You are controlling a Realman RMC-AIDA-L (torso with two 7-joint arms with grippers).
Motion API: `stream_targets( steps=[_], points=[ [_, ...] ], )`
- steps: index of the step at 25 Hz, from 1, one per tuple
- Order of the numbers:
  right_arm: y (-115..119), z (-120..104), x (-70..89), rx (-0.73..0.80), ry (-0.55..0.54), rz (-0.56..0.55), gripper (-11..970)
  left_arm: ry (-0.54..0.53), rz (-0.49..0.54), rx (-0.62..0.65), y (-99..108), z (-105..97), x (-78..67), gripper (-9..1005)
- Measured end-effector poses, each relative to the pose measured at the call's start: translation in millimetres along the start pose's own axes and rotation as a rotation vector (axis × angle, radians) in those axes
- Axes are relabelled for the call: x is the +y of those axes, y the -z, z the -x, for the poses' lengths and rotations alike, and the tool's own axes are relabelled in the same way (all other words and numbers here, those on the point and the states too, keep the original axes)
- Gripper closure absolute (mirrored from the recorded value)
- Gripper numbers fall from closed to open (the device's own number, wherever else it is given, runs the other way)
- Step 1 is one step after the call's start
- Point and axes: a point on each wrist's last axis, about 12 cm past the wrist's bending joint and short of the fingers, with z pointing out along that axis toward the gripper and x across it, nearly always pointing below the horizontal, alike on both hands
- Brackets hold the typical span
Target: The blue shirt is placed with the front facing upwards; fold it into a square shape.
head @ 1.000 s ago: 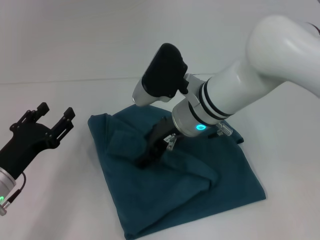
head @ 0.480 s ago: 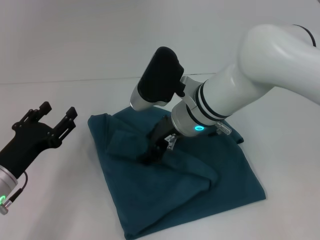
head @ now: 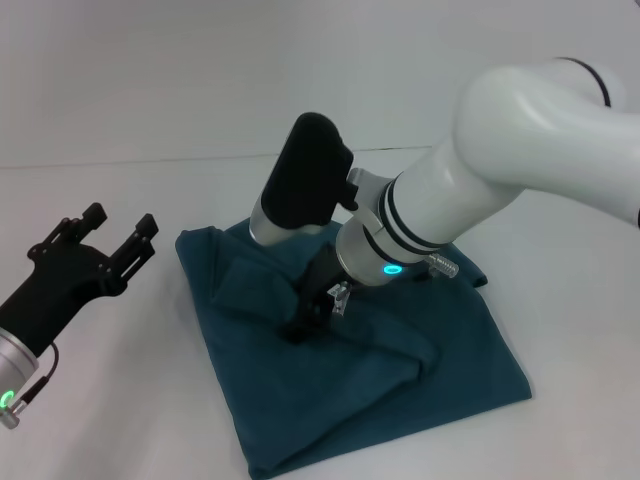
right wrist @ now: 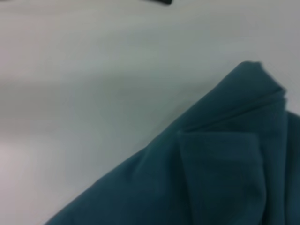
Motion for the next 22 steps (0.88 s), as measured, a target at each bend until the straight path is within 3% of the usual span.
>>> stream_targets(
  steps=[3, 16, 22],
  points=[
    [-3.7, -1.0, 3.1, 0.028, 0.027, -0.023, 301, 0.005, -0.003, 0.003, -0.9, -1.0, -1.2, 273],
    [-2.0, 3.1, 4.1, 0.030, 0.045, -0.073, 492, 0.001, -0.008, 0.007, -1.7, -2.3, -2.4, 275],
    [-1.2, 2.1, 3.6, 0.022, 0.031, -0.075, 733, -0.008, -0.006, 0.005, -1.8, -2.0, -2.2, 275]
  ],
)
